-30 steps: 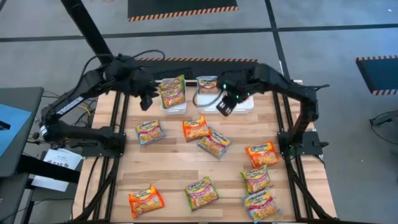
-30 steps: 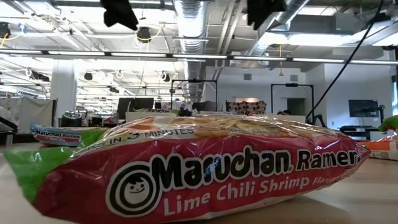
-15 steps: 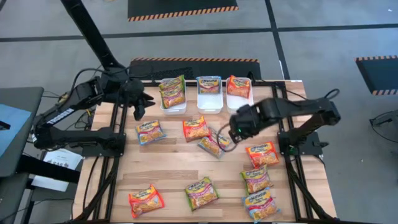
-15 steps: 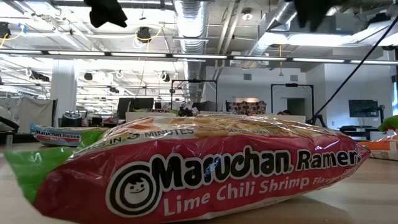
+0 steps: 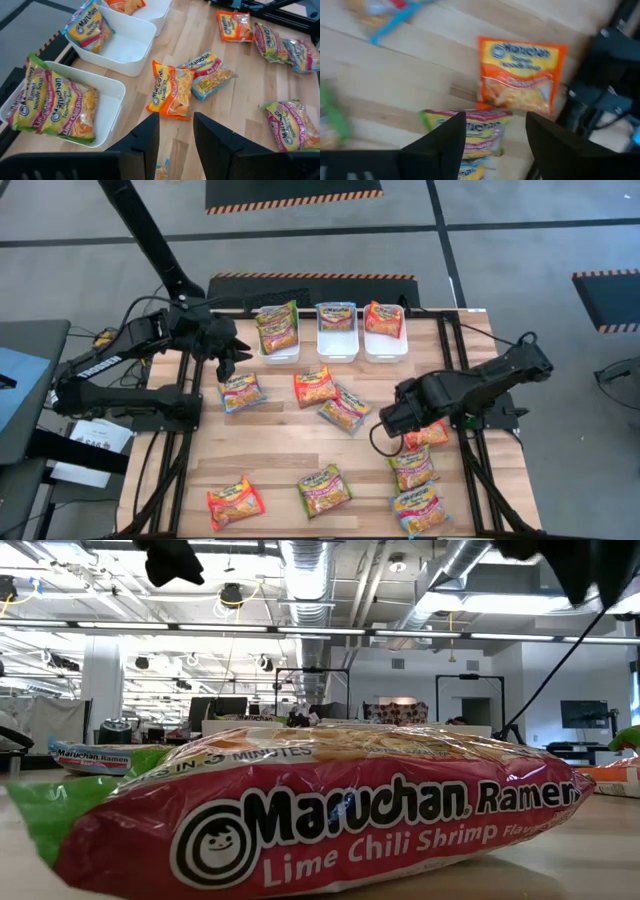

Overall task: Sort Maruchan noodles
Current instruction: Put the orange noodle pack into the right white bin

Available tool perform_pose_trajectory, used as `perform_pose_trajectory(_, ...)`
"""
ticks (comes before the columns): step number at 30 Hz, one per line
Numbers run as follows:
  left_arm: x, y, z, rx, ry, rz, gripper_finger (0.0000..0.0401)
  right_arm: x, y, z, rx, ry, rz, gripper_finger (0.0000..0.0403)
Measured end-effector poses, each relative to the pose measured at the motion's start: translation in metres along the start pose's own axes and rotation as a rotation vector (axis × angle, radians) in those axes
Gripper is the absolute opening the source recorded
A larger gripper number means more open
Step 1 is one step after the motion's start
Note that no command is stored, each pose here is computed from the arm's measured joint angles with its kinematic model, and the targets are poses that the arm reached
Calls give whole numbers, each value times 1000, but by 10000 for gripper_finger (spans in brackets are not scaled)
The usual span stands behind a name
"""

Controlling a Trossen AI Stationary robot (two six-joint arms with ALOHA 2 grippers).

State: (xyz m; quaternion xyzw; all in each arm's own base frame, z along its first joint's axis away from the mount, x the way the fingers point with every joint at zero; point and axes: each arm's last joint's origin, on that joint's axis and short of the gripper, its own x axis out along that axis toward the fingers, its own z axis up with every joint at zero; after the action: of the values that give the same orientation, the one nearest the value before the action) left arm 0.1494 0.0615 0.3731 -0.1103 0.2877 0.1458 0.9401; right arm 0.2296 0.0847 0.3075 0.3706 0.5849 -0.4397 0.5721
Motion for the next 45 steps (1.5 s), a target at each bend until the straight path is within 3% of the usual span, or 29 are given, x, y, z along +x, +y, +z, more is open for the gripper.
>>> perform_pose_trajectory(5,0,-5,0,6,4,-23,104,22,-2,-4,52,15,-68,244)
perform_pose_trajectory(12,1,-8,-1,16,6,-34,104,49,5,0,76,46,-26,244)
perform_pose_trajectory(30,1,-7,-1,18,4,-8,104,128,-7,-2,125,135,-57,244)
perform_pose_trajectory(34,1,-7,-1,19,4,-7,104,141,-15,1,148,150,-94,244)
perform_pose_trajectory(45,1,-7,-1,22,4,-6,104,162,-19,12,207,196,-33,226)
